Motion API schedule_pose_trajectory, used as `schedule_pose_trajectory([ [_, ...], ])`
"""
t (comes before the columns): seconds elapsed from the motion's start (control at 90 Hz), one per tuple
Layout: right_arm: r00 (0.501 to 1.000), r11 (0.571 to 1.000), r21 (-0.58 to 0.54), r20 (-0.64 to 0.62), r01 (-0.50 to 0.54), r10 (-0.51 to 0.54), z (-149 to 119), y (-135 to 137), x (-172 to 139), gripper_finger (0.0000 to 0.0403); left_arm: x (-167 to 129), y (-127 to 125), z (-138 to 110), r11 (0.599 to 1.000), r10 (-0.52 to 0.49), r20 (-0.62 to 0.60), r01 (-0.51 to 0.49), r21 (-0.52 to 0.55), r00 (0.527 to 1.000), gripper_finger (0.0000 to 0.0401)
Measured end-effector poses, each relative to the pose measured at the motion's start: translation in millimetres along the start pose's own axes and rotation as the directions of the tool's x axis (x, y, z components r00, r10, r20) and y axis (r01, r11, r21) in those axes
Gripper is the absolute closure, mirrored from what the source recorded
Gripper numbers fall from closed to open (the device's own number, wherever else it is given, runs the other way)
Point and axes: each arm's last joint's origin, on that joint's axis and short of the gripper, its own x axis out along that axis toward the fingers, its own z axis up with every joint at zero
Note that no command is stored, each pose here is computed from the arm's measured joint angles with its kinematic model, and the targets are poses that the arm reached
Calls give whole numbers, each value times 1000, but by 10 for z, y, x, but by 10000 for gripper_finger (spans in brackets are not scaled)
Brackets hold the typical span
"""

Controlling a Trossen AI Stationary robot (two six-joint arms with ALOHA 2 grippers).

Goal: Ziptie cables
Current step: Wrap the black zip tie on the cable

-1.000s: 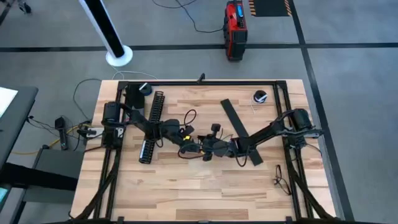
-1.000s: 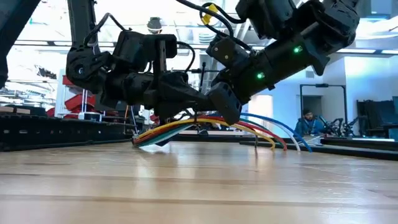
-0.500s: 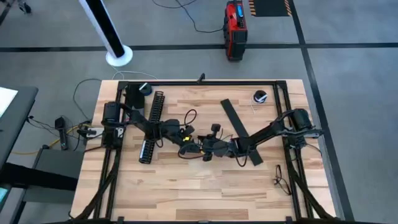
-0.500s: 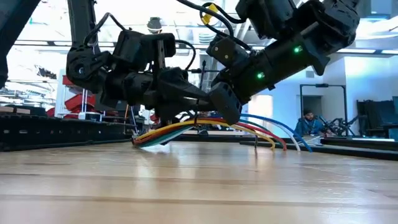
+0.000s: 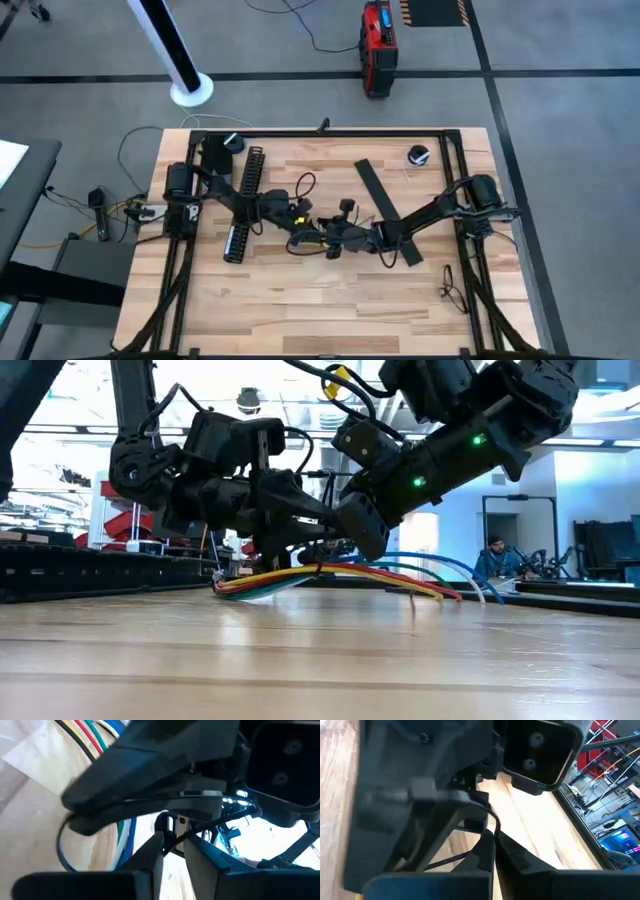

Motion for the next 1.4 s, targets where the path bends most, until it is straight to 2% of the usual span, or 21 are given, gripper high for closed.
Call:
schedule_pose_trajectory([
  [0.089,1000,1000,-10,1,-1,1,2,6,-5,403,0,0,1,1000,1,1,-1,10,1000,391],
  [0.2,1000,999,-33,7,-7,7,11,29,-24,403,0,-2,3,1000,0,4,0,12,1000,398],
  [0.544,1000,998,-53,9,-17,17,16,70,-58,403,-1,-44,37,999,-39,38,38,26,999,400],
  [0.956,1000,998,-63,-10,-18,18,-8,55,-41,403,1,1,3,1000,5,4,-5,18,1000,401],
  [1.178,997,994,-79,-14,-79,78,-21,97,-62,403,1,2,3,1000,9,8,-9,25,1000,401],
  [1.244,998,995,-78,-14,-68,67,-18,95,-63,403,1,4,2,1000,11,6,-11,24,1000,401],
  [1.4,1000,995,-90,-3,31,-31,15,84,-83,403,1,5,1,1000,12,5,-12,24,1000,401],
])
